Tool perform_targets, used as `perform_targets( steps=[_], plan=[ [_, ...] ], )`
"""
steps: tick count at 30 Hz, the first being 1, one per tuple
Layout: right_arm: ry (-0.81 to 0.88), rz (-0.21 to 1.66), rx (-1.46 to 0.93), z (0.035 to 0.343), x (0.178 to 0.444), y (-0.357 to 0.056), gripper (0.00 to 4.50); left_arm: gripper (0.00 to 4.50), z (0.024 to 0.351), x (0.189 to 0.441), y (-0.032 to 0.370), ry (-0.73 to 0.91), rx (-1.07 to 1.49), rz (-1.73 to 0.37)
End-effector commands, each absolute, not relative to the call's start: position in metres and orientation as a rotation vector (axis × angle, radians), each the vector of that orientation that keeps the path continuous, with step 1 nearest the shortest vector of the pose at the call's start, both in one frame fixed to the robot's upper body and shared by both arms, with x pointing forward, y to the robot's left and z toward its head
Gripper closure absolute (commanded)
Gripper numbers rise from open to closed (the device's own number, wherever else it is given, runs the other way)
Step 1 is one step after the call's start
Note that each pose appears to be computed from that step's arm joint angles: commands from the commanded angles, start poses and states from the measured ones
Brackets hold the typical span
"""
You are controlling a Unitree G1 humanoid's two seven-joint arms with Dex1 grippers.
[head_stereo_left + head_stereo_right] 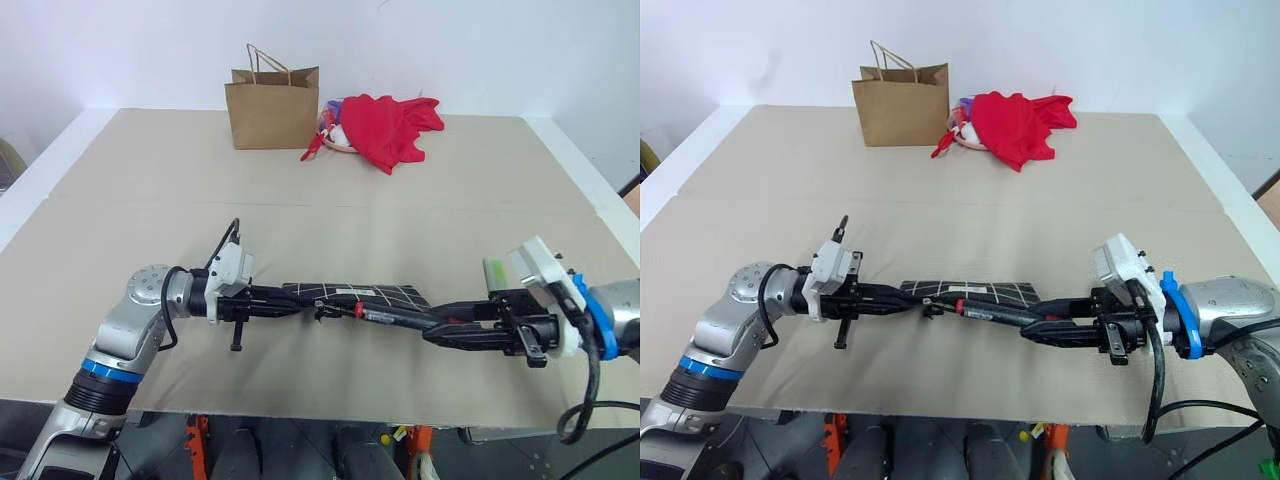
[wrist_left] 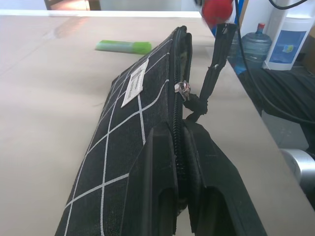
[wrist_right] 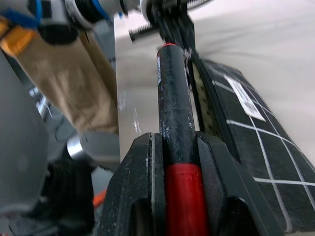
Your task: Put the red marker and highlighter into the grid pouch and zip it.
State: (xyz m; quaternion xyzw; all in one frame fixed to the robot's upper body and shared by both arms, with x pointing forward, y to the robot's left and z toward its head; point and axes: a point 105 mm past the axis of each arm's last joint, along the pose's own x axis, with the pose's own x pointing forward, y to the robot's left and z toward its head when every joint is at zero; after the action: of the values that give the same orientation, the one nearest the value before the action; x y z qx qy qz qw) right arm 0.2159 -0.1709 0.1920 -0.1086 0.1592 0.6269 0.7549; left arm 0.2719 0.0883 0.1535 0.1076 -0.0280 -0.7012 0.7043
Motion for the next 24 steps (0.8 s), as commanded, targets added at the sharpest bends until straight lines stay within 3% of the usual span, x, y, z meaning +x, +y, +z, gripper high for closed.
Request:
perform_targets(
  steps=[1,15,24],
  plan=[
    [0.355,1.368,-0.275,0.191,0.217,-0.174,3.88,4.50,0.163,0.268,0.085,-0.109,0.264,-1.577],
    [0.357,1.320,-0.318,0.184,0.230,-0.179,3.88,4.50,0.165,0.261,0.081,-0.116,0.255,-1.580],
    [0.334,1.314,-0.293,0.179,0.242,-0.156,3.88,4.50,0.166,0.260,0.077,-0.123,0.251,-1.588]
  ],
)
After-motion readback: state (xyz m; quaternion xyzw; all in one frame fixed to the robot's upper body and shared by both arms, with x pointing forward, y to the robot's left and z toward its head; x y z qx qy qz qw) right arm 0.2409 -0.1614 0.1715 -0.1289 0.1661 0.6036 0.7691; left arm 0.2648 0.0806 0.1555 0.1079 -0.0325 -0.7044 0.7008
